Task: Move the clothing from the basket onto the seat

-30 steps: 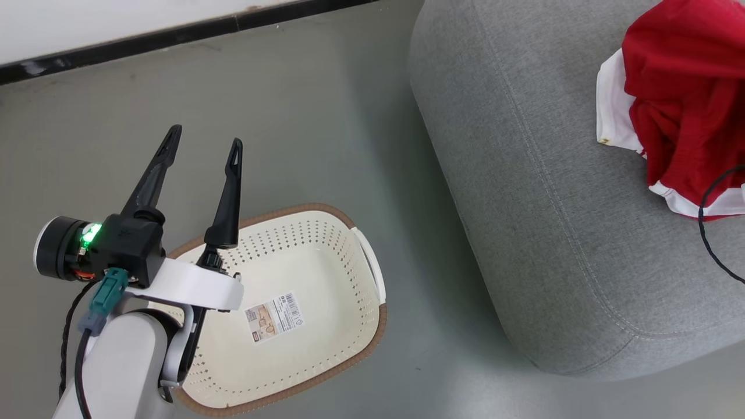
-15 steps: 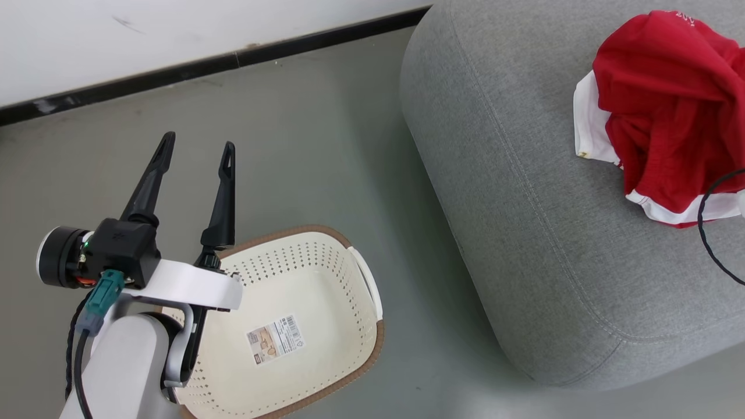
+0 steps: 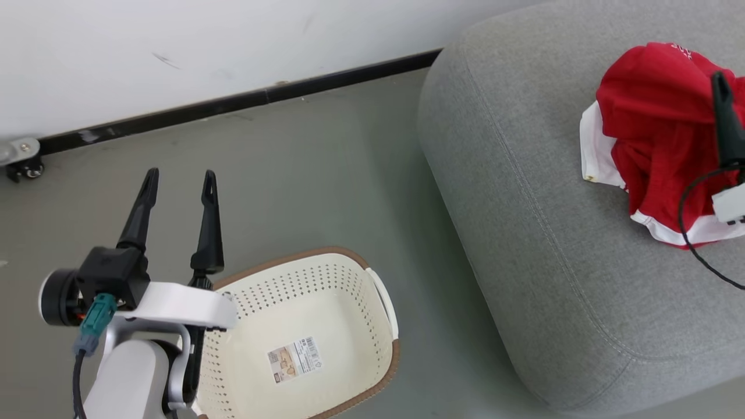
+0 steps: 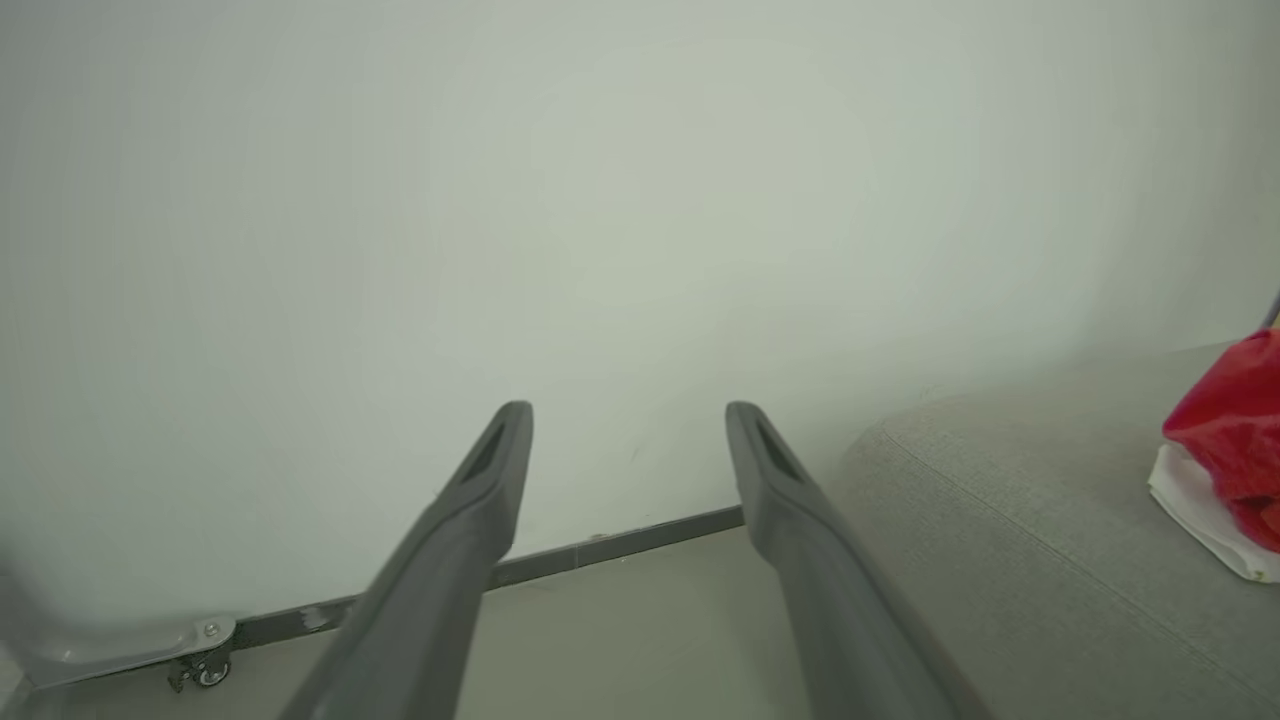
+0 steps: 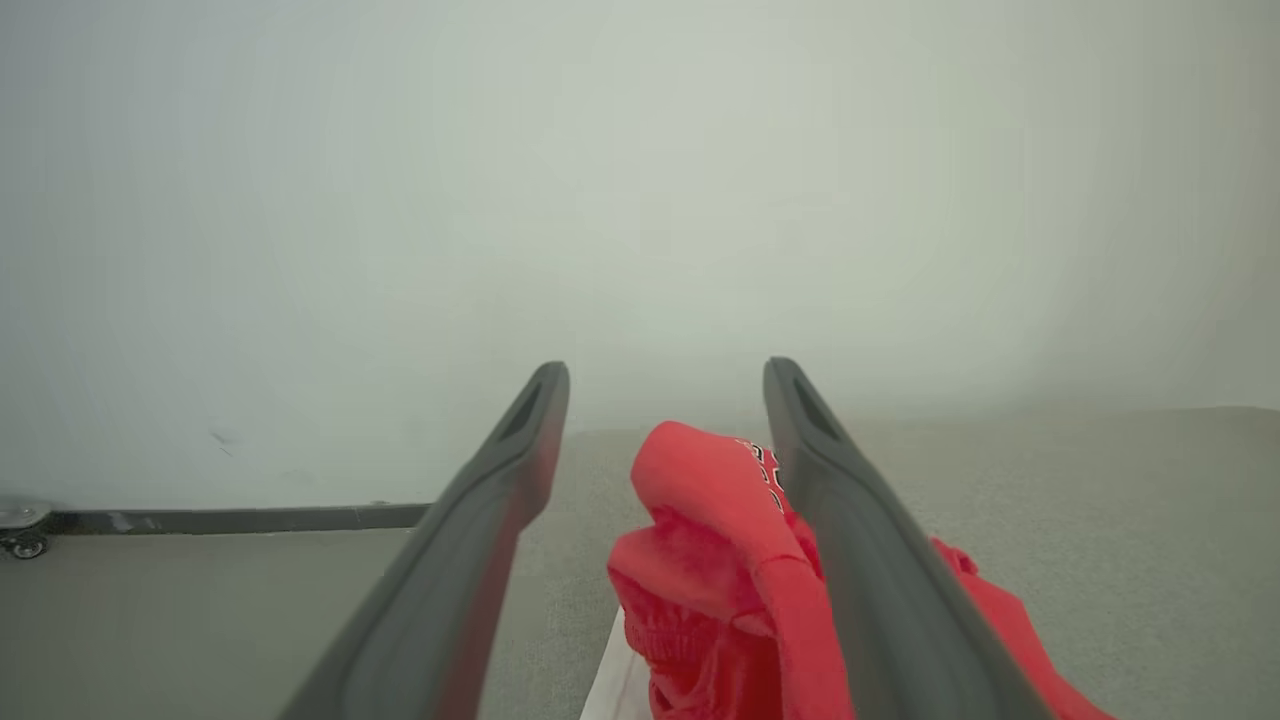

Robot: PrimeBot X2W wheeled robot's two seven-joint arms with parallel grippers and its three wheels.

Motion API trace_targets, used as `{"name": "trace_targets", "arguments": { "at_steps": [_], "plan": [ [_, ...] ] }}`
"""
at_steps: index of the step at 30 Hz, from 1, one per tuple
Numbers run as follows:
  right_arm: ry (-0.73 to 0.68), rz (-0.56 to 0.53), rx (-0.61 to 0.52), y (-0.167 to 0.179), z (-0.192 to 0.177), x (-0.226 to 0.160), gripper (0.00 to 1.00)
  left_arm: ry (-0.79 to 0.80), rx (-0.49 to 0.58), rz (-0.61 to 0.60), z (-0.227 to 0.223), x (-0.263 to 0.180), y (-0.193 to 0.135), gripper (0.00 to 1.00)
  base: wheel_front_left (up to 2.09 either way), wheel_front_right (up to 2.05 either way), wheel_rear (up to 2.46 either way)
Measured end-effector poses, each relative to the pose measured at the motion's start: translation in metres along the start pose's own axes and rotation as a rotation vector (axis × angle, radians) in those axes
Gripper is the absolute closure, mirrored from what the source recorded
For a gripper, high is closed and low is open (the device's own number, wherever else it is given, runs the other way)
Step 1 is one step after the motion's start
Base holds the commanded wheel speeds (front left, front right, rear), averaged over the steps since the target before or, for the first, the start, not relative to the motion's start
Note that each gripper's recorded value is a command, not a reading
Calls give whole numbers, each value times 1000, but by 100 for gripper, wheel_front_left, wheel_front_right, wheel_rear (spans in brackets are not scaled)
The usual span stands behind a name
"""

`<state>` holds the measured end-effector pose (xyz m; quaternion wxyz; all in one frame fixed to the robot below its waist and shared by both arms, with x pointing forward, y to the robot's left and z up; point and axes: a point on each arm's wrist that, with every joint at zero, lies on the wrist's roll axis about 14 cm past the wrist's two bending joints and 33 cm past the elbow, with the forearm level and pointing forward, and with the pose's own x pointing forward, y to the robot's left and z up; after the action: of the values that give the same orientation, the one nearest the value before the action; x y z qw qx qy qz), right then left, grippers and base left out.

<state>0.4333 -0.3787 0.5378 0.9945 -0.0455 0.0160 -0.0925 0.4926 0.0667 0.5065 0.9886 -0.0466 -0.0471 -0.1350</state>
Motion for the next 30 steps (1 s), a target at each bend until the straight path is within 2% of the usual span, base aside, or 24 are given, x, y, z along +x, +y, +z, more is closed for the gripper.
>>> {"name": "trace_targets", "arguments": {
  "at_steps": [8, 17, 30],
  "plan": [
    [-96, 128, 20, 52, 28, 9, 0, 13, -11, 91, 3, -22, 19, 0, 0, 0, 0],
    [-118, 260, 95, 117, 26, 2, 0, 24, -20, 179, 7, -47, 40, 0, 0, 0, 0],
    [-82, 351, 159, 171, 5, -25, 0, 3, -10, 261, 23, -81, 58, 0, 0, 0, 0]
  ]
}}
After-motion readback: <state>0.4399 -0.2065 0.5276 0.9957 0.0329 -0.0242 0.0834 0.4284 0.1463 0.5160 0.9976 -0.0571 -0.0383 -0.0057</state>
